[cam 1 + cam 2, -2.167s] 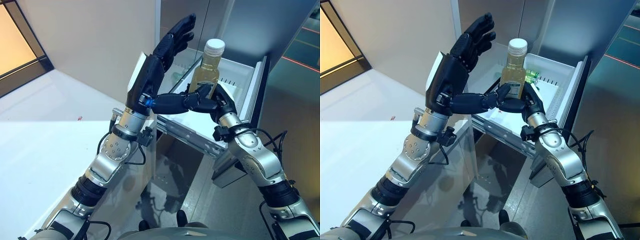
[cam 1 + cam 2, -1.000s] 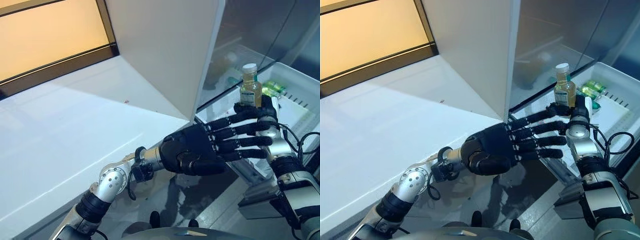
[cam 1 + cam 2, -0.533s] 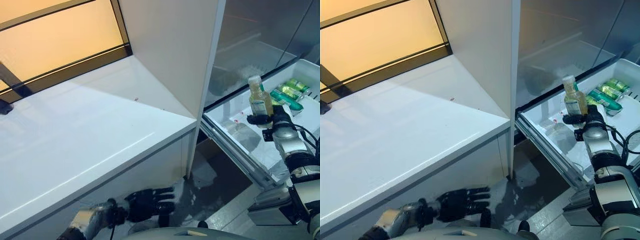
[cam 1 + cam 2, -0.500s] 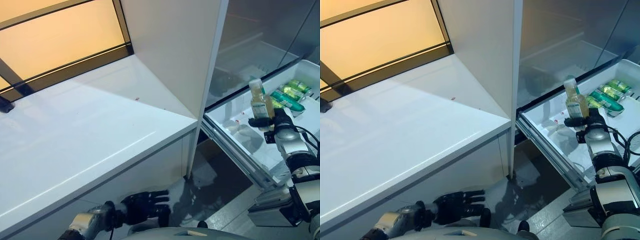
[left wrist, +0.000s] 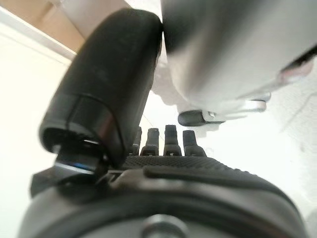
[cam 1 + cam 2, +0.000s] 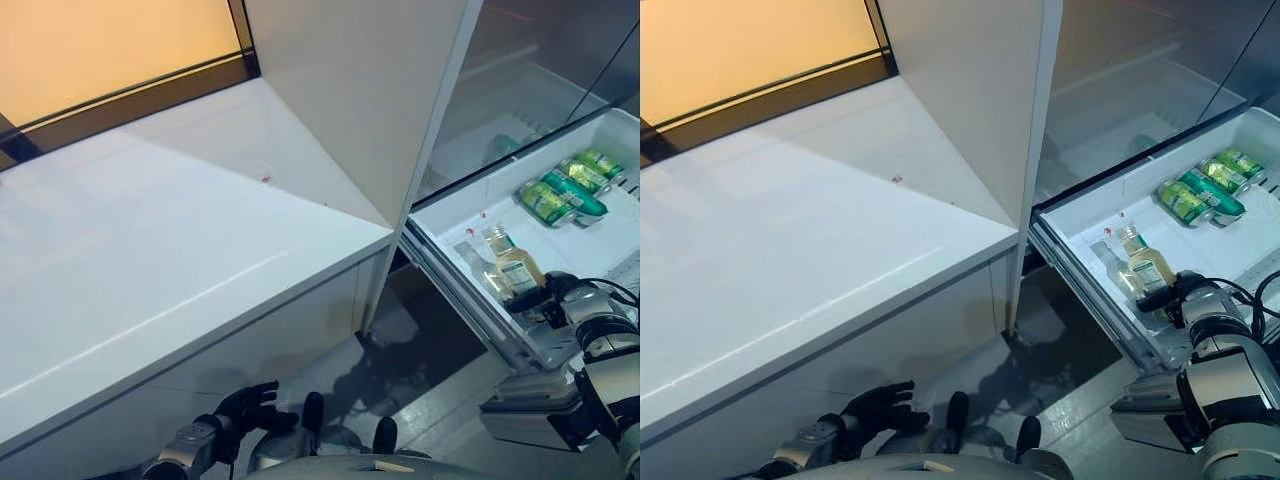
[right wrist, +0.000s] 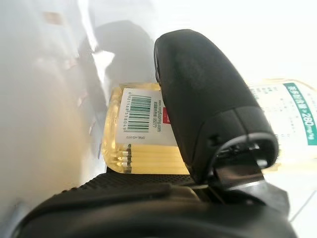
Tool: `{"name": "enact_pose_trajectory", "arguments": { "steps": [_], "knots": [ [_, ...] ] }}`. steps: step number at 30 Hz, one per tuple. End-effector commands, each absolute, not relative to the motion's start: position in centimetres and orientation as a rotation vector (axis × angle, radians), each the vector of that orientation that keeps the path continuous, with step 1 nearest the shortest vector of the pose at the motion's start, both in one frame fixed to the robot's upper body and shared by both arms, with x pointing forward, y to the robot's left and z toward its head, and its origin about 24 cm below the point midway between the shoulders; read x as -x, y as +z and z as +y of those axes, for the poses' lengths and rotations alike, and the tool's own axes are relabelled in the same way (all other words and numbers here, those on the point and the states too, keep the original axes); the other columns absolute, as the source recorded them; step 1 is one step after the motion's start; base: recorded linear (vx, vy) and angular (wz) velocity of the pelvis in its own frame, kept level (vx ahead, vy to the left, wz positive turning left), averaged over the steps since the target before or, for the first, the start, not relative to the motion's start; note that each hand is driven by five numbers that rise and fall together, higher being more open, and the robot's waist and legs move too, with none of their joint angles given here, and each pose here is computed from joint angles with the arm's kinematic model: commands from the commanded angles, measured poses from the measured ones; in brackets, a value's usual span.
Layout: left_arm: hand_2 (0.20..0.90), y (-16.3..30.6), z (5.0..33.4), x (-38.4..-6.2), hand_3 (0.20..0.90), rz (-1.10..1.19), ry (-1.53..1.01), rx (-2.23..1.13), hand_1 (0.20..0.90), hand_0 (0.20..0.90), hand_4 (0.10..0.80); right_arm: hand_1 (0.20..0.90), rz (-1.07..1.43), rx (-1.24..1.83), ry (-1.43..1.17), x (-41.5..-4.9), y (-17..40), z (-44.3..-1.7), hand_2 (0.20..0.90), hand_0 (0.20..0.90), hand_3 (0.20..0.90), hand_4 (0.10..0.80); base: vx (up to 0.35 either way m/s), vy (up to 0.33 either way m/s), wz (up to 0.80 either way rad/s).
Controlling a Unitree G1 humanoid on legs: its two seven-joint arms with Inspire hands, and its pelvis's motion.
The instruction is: Put drinks into fridge and close the fridge
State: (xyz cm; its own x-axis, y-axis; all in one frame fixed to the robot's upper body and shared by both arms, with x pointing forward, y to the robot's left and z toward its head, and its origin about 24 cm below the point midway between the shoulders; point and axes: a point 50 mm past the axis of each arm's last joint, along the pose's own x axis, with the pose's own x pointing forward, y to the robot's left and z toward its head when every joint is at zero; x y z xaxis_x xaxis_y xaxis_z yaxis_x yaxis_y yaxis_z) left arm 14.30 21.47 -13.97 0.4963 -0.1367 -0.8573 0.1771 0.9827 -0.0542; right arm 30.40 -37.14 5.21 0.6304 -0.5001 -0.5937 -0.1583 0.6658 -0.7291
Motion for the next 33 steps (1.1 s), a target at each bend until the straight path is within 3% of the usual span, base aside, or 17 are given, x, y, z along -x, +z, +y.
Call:
{"name": "enact_pose_trajectory", "arguments": {
  "steps": [1, 7, 16, 21, 24, 33],
  "knots": [
    [0.900, -14.3, 22.7, -13.5, 0.900, 1.074, -0.154, -0.098, 0.900, 0.900, 0.800, 0.900, 0.648, 1.048, -0.299, -34.3, 14.9, -37.7, 0.900, 0.900, 0.900, 0.800, 0.000, 0.000, 0.00],
    [0.900, -14.8, 23.5, -11.9, 0.900, 1.139, -0.084, -0.040, 0.900, 0.900, 0.800, 0.900, 0.501, 0.794, -0.220, -35.7, 15.9, -35.3, 0.900, 0.900, 0.900, 0.800, 0.032, 0.009, -0.07],
    [0.900, -15.2, 23.1, -10.8, 0.900, 1.146, -0.099, -0.025, 0.900, 0.900, 0.800, 0.900, -0.023, 0.292, -0.298, -36.1, 21.5, -33.2, 0.900, 0.900, 0.900, 0.800, 0.038, 0.045, -0.12],
    [0.900, -15.4, 22.9, -10.3, 0.900, 1.158, -0.088, -0.008, 0.900, 0.900, 0.800, 0.900, -0.484, 0.384, -0.532, -33.4, 27.5, -32.6, 0.900, 0.900, 0.900, 0.800, 0.024, 0.068, -0.10],
    [0.900, -15.7, 22.6, -9.8, 0.900, 1.176, -0.082, 0.005, 0.900, 0.900, 0.800, 0.900, -0.639, 0.391, -0.657, -31.3, 28.5, -33.0, 0.900, 0.900, 0.900, 0.800, 0.016, 0.095, -0.18],
    [0.900, -16.2, 21.9, -9.2, 0.900, 1.241, -0.103, -0.013, 0.900, 0.900, 0.800, 0.900, -0.606, -0.057, -0.837, -28.5, 20.5, -36.0, 0.900, 0.900, 0.900, 0.800, 0.028, 0.071, -0.26]
  ]
}}
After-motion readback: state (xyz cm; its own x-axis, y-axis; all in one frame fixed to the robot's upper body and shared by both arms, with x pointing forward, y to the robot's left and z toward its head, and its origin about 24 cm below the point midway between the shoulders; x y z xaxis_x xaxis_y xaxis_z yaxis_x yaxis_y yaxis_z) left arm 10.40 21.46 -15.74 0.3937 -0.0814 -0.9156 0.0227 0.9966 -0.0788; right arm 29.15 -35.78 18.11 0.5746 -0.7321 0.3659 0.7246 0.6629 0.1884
